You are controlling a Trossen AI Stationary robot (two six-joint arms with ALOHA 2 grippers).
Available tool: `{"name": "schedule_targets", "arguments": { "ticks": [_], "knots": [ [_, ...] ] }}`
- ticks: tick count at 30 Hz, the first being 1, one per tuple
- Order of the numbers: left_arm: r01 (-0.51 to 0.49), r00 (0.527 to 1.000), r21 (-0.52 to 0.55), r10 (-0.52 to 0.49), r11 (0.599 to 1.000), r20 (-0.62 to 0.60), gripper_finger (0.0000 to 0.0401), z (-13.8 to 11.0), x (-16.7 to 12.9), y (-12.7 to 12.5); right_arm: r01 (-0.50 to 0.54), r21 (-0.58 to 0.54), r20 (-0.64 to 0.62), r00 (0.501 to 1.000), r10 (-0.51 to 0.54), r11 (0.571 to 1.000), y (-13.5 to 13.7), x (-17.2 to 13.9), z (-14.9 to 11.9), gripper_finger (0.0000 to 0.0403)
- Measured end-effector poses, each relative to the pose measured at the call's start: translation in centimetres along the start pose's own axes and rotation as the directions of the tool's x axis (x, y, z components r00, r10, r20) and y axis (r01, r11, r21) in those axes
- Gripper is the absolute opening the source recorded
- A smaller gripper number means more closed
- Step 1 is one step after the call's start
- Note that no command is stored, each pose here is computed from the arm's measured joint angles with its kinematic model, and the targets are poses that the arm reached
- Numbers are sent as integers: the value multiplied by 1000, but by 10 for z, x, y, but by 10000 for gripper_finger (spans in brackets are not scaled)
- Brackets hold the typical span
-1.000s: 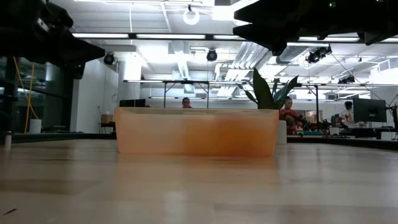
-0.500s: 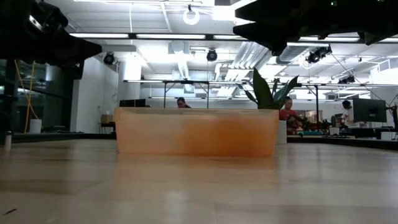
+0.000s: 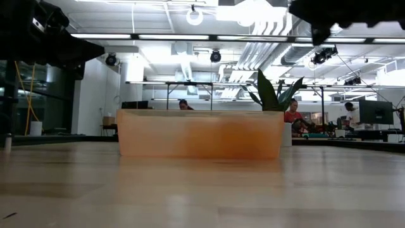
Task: Pick and place medicine bottles into bin by pill shape (circle, oval)
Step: Return to Home Position
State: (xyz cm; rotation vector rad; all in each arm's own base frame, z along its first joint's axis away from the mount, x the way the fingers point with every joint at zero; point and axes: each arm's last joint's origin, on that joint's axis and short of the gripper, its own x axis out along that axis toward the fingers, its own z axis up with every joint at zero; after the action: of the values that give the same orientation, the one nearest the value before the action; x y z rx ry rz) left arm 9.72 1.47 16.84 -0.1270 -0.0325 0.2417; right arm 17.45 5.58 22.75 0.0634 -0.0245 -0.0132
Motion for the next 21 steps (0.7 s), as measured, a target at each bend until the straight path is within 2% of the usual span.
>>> {"name": "schedule_targets", "arguments": {
  "ticks": [2,5,11,15,17,21],
  "knots": [
    [0,1000,0,0,1000,0,0,0,0,0,-3,33,21,1000,2,999,-6,-14,-7,10],
    [0,1000,0,0,1000,1,1,0,0,0,13,85,70,997,-19,996,-15,-32,-14,21],
    [1,1000,0,-1,1000,0,2,0,0,0,-5,126,162,987,-15,992,-27,-57,-34,5],
    [1,1000,0,-1,1000,1,3,0,0,0,5,149,126,992,-24,989,-29,-60,-40,1],
    [1,1000,0,-1,1000,0,3,0,0,0,9,135,144,989,-29,991,-29,-61,-39,2],
    [0,1000,0,0,1000,1,3,0,0,0,54,35,227,972,-60,998,-33,-63,-30,1]
  ]
}}
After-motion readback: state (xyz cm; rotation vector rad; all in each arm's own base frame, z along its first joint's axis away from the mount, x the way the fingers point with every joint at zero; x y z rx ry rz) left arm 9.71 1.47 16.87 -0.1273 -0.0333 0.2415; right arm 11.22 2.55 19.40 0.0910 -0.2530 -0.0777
